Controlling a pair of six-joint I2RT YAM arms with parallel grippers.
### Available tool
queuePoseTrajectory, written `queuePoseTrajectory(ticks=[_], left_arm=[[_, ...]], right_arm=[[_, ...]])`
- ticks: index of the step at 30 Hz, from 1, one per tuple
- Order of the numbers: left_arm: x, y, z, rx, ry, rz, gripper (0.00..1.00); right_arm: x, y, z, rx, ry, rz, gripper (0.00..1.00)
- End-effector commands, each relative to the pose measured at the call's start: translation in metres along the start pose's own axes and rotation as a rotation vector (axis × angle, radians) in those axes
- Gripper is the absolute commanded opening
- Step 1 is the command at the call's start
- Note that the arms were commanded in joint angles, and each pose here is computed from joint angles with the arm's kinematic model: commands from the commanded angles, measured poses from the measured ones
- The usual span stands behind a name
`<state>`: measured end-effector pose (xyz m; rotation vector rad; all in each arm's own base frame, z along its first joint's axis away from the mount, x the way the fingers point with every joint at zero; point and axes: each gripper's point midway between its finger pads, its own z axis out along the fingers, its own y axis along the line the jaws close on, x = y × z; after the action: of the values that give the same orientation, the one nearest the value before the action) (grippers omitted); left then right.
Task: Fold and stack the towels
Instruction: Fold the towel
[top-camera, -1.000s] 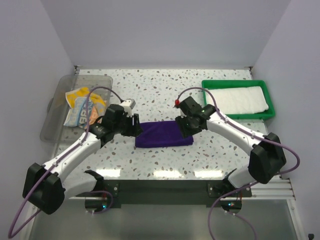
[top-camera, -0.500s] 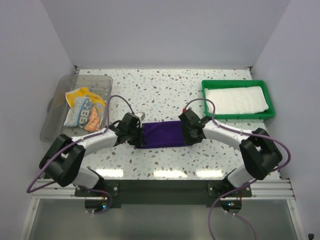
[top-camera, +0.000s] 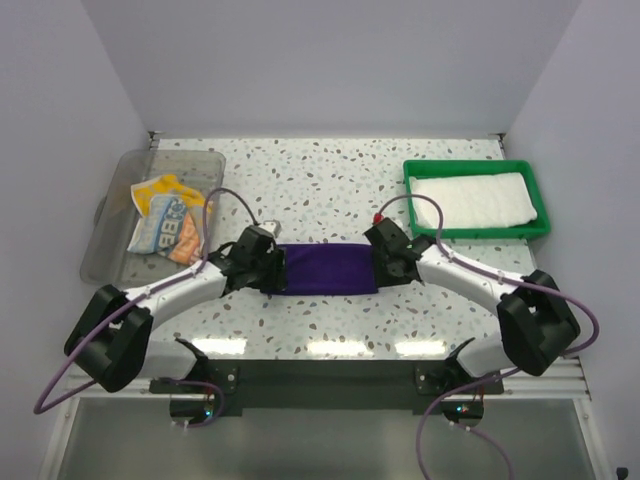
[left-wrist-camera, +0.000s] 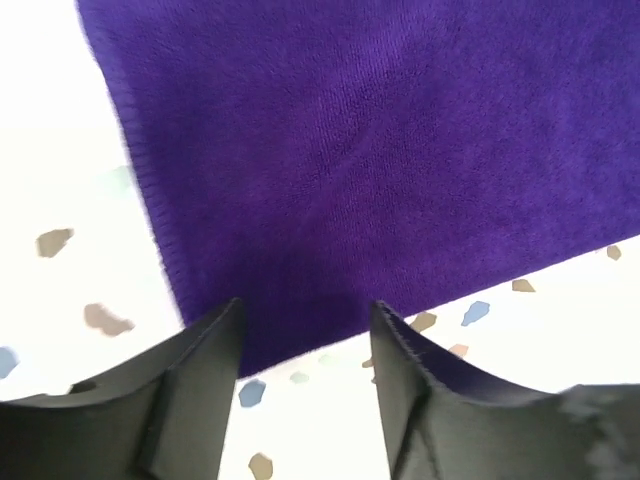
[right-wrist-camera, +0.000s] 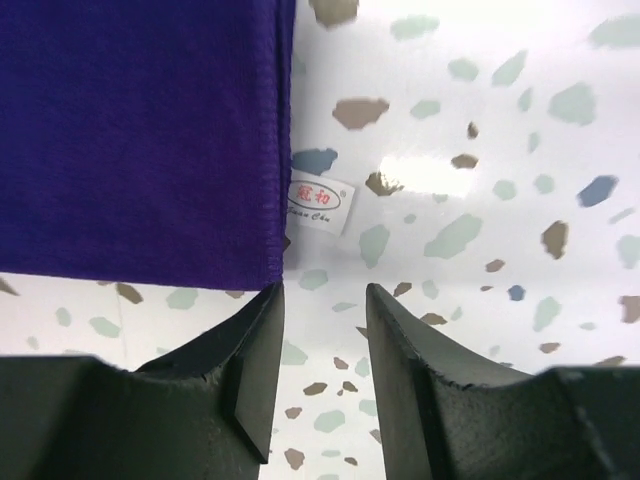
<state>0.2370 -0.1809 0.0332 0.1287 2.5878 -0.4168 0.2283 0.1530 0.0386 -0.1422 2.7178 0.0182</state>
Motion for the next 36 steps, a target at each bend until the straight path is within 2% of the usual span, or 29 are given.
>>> queuePoseTrajectory(ticks=[1, 4, 7, 10, 11, 17, 21, 25, 28, 31, 32, 36], left_arm=[[-0.044, -0.005, -0.025, -0.028, -0.118, 0.026, 0.59], [-0.073, -0.015, -0.035, -0.025, -0.174, 0.047, 0.61], [-0.093, -0.020, -0.035, -0.032, -0.210, 0.073, 0.59], [-0.107, -0.016, -0.021, -0.062, -0.221, 0.084, 0.48], [-0.112, -0.015, -0.016, -0.067, -0.231, 0.083, 0.41], [-0.121, 0.004, 0.029, -0.112, -0.183, 0.088, 0.25], [-0.111, 0.029, 0.057, -0.164, -0.130, 0.052, 0.20], [-0.106, 0.057, 0.065, -0.220, -0.096, -0.024, 0.18], [-0.107, 0.059, 0.058, -0.223, -0.105, -0.032, 0.18], [-0.113, 0.043, 0.049, -0.147, -0.118, -0.025, 0.29], [-0.112, 0.036, 0.047, -0.111, -0.116, -0.022, 0.36], [-0.121, 0.021, 0.020, -0.055, -0.163, -0.026, 0.53]], right_arm=[[-0.056, -0.002, -0.033, 0.017, -0.148, -0.016, 0.43], [-0.087, 0.004, -0.040, -0.026, -0.196, -0.022, 0.43], [-0.113, 0.019, -0.036, -0.084, -0.223, -0.033, 0.36], [-0.131, 0.032, -0.020, -0.110, -0.237, -0.029, 0.22], [-0.135, 0.035, -0.017, -0.121, -0.240, -0.024, 0.20], [-0.131, 0.042, 0.028, -0.150, -0.187, 0.015, 0.11], [-0.121, 0.025, 0.056, -0.123, -0.157, 0.074, 0.08], [-0.109, 0.002, 0.072, -0.068, -0.127, 0.121, 0.06], [-0.104, -0.008, 0.070, -0.044, -0.128, 0.114, 0.06], [-0.110, -0.007, 0.056, -0.059, -0.147, 0.097, 0.06], [-0.113, -0.006, 0.051, -0.062, -0.159, 0.091, 0.06], [-0.123, -0.004, 0.027, -0.084, -0.180, 0.069, 0.11]])
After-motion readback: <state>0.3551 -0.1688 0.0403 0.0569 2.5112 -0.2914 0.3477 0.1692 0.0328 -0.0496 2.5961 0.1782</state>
